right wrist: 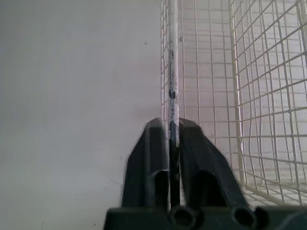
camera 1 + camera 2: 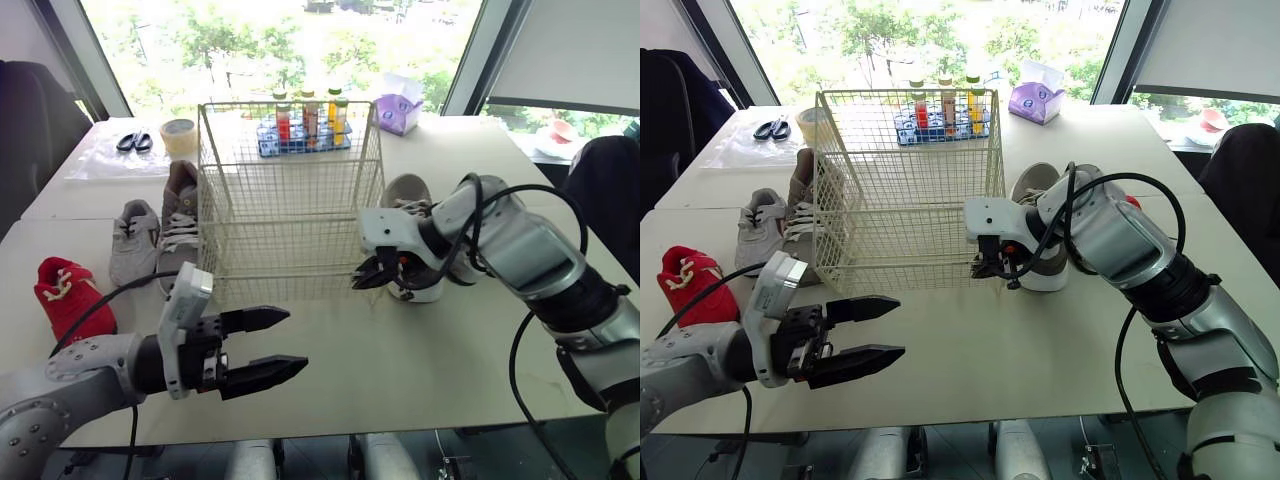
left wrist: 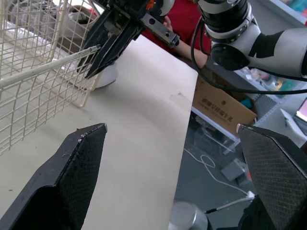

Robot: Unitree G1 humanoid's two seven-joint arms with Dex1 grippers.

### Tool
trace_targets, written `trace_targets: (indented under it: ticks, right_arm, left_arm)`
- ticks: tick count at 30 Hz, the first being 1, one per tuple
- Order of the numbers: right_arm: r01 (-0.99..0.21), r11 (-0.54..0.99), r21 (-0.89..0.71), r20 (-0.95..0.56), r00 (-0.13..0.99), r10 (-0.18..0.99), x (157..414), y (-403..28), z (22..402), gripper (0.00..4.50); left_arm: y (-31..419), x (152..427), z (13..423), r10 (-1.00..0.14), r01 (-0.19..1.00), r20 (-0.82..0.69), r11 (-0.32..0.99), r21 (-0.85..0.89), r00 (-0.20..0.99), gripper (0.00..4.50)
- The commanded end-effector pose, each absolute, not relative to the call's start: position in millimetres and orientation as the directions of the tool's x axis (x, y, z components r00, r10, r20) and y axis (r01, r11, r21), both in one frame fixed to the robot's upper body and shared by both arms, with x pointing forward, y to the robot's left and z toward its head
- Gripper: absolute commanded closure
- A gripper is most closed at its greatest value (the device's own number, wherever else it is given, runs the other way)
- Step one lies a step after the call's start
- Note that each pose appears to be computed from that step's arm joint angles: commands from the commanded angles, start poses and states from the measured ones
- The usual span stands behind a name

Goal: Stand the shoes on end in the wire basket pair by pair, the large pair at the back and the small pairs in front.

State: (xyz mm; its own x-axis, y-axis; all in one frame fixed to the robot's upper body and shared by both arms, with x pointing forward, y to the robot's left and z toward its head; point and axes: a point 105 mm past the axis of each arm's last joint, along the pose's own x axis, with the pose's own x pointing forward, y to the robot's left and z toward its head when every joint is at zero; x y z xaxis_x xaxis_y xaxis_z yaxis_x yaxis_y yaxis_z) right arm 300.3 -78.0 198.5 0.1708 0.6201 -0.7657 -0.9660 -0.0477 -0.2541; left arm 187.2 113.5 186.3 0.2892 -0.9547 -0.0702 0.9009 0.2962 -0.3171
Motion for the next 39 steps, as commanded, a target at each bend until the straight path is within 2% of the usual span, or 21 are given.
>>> trace_targets:
  ticks: [1,3,6,8,11,12,14,15,16,17,20,21,26,29,32,34,39]
  right_arm:
    - [-0.958,-0.06,-0.282,-0.746,0.18,0.642,286.9,-73.6,214.9,2.17]
    - [-0.956,-0.043,-0.29,-0.725,0.19,0.662,280.0,-74.0,227.8,2.17]
    - [-0.949,0.078,-0.305,-0.639,0.264,0.722,278.8,-79.0,262.3,2.17]
    - [-0.948,0.206,-0.244,-0.516,0.307,0.8,275.0,-90.1,297.9,2.17]
    - [-0.928,0.329,-0.176,-0.323,0.37,0.871,270.9,-104.9,330.5,2.17]
    - [-0.907,0.378,-0.184,-0.245,0.415,0.876,273.2,-110.2,338.5,2.17]
    - [-0.785,0.576,-0.227,-0.039,0.598,0.8,287.5,-135.8,349.5,2.17]
    - [-0.721,0.667,-0.188,0.017,0.676,0.736,294.5,-150.3,343.7,1.75]
    - [-0.653,0.749,-0.112,0.071,0.747,0.661,297.9,-167.3,321.1,1.63]
    - [-0.604,0.795,-0.053,0.093,0.79,0.606,297.4,-178.4,303.4,1.32]
    - [-0.316,0.948,0.025,0.199,0.931,0.305,290.8,-201.9,256.5,0.03]
    - [-0.258,0.965,0.046,0.218,0.945,0.242,287.5,-203.9,250.8,0.03]
    - [-0.142,0.99,0.015,0.249,0.959,0.134,272.0,-191.2,240.3,0.03]
    - [-0.152,0.988,0.04,0.201,0.969,0.141,269.4,-184.2,224.4,0.03]
    - [-0.174,0.982,0.07,0.151,0.975,0.162,273.3,-174.0,209.5,0.03]
    - [-0.174,0.982,0.068,0.132,0.978,0.164,275.9,-171.7,203.5,0.03]
    - [-0.168,0.983,0.075,0.072,0.984,0.163,280.8,-166.3,187.4,0.03]
  left_arm:
    - [112.7,186.3,190.5,-0.962,0.918,-0.063,0.273,-0.289,0.266,0.0]
    - [112.1,187.5,192.5,-0.965,0.923,-0.059,0.263,-0.282,0.257,0.0]
    - [110.6,188.4,200.4,-0.972,0.935,-0.042,0.234,-0.265,0.231,0.0]
    - [107.8,188.1,209.2,-0.978,0.945,-0.019,0.207,-0.254,0.209,0.0]
    - [104.5,189.0,215.8,-0.98,0.948,0.002,0.194,-0.251,0.201,0.0]
    - [103.2,190.0,217.4,-0.98,0.945,0.016,0.188,-0.268,0.199,0.0]
    - [97.1,192.5,222.0,-0.981,0.937,0.066,0.152,-0.314,0.181,0.0]
    - [94.0,199.4,221.5,-0.975,0.934,0.07,0.178,-0.31,0.209,0.0]
    - [88.6,210.4,224.7,-0.959,0.927,0.111,0.216,-0.308,0.261,0.0]
    - [84.9,217.9,227.1,-0.945,0.92,0.139,0.244,-0.308,0.297,0.0]
    - [75.1,236.0,233.3,-0.885,0.882,0.225,0.317,-0.349,0.407,0.0]
    - [72.9,236.8,233.9,-0.877,0.877,0.233,0.325,-0.355,0.419,0.0]
    - [67.1,231.8,231.6,-0.85,0.853,0.231,0.379,-0.359,0.474,0.0]
    - [69.7,232.2,228.9,-0.829,0.836,0.206,0.443,-0.325,0.519,0.0]
    - [81.0,228.6,221.7,-0.825,0.827,0.116,0.526,-0.198,0.553,0.0]
    - [85.0,214.4,217.8,-0.869,0.865,0.057,0.481,-0.141,0.492,0.0]
    - [95.8,205.4,209.8,-0.861,0.854,-0.005,0.505,-0.128,0.509,0.0]
